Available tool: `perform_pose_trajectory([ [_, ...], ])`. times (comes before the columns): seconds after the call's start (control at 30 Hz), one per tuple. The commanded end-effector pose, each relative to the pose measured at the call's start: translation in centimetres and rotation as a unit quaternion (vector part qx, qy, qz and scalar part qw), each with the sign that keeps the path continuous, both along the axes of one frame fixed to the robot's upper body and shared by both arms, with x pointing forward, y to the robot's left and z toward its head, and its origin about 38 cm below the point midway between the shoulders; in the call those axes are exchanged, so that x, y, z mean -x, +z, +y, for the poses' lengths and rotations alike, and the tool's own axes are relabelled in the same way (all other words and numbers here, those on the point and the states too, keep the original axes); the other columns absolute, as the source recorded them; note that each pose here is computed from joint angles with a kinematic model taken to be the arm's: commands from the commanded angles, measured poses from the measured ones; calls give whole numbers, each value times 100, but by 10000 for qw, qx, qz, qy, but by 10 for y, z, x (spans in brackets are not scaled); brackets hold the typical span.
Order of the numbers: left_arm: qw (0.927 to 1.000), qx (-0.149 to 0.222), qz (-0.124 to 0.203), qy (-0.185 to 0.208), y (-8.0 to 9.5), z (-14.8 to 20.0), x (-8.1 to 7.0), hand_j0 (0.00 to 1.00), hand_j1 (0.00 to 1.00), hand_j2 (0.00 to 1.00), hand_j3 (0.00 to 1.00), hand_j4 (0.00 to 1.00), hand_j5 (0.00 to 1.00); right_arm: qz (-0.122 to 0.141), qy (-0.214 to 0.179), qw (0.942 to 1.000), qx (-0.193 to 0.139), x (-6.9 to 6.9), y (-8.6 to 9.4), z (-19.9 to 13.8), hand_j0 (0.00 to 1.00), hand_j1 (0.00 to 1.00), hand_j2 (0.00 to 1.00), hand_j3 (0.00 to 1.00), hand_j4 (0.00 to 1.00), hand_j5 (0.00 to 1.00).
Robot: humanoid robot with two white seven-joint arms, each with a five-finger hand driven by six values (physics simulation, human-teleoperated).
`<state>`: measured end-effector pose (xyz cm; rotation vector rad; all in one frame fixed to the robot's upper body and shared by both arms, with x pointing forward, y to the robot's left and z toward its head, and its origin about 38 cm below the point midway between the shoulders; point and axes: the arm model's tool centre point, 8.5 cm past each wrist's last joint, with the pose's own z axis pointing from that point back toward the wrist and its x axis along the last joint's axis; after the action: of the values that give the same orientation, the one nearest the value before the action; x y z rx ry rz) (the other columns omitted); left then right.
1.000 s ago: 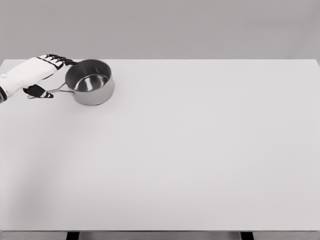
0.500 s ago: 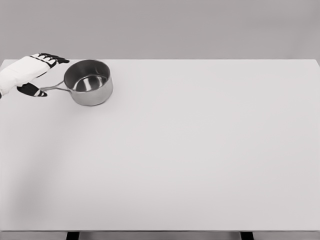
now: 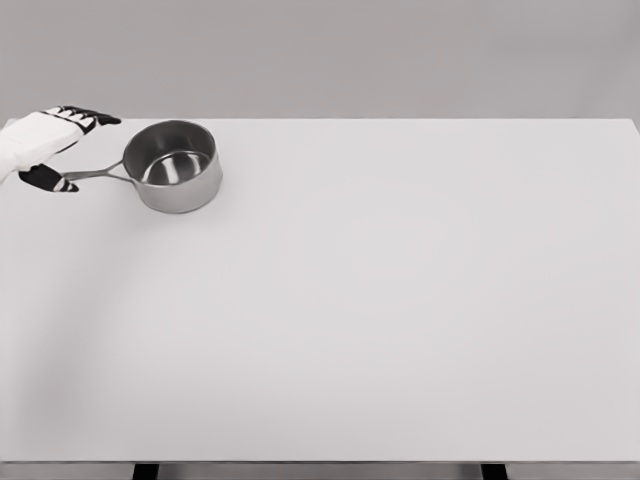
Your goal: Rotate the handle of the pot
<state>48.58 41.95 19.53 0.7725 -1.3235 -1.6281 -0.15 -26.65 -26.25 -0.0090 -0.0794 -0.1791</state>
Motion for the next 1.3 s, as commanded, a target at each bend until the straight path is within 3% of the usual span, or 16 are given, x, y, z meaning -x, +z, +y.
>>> perform_pose_trajectory([
  [0.0,9999,6,41,98,-3,6,0,100,100,100,100,100,100,-4,0,10000,0,0,0,0,100,100,100,100,100,100],
  [1.27,9987,-10,104,494,-7,14,-22,100,100,100,100,100,100,4,-1,10000,-1,0,0,0,100,100,100,100,100,100],
])
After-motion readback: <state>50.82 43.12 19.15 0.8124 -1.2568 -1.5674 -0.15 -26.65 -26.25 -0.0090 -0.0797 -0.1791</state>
